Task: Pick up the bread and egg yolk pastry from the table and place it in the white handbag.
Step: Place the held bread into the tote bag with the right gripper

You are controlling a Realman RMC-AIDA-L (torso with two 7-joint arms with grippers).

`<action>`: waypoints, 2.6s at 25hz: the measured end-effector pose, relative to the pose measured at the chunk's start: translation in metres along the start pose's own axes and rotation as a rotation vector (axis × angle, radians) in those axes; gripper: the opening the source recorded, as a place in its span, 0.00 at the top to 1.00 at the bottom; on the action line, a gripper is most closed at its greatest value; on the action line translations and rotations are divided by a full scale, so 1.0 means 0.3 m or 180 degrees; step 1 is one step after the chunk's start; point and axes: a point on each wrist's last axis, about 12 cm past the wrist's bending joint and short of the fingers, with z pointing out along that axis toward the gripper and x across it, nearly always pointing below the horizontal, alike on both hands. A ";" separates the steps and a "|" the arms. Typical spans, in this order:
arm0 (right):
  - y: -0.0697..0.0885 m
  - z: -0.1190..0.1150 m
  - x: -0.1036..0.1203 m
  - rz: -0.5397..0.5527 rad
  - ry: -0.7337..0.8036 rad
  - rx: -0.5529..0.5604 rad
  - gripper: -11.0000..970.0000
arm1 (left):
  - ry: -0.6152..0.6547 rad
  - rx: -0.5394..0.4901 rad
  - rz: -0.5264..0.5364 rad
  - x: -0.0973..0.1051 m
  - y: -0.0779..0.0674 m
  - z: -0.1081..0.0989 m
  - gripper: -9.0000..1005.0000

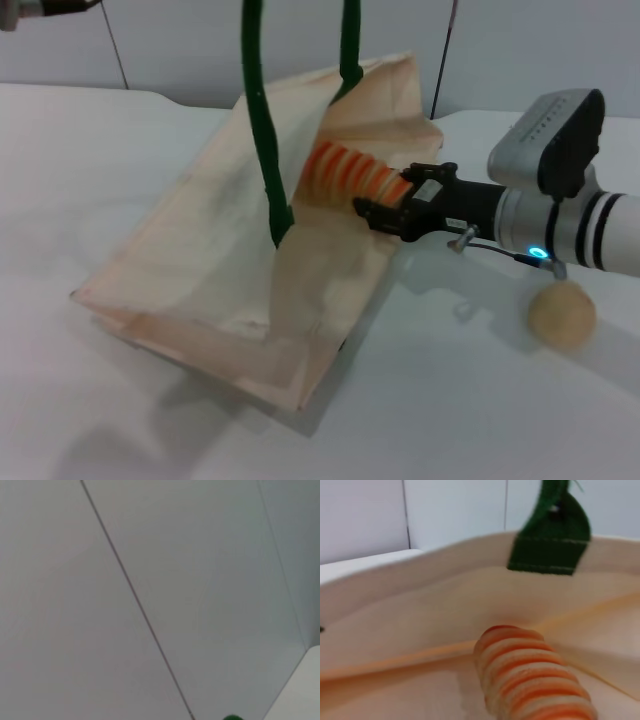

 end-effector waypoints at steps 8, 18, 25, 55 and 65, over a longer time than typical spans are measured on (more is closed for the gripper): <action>-0.018 -0.038 0.046 0.0106 0.0083 0.0011 0.39 | 0.0147 -0.0217 -0.0018 0.040 0.039 -0.023 0.88; -0.018 -0.077 0.014 0.0232 -0.0201 -0.0285 0.39 | 0.0184 -0.0241 -0.0002 0.045 0.043 -0.017 0.88; 0.010 -0.027 -0.025 0.0126 -0.0179 -0.0344 0.39 | 0.0135 -0.0154 0.0029 0.025 0.028 0.005 0.88; 0.014 0.043 -0.067 -0.0055 0.0044 -0.0120 0.36 | -0.0045 0.0129 0.0192 -0.043 -0.054 0.067 0.88; 0.013 0.048 -0.071 -0.0044 0.0043 -0.0093 0.14 | -0.0063 0.0157 0.0207 -0.048 -0.062 0.078 0.88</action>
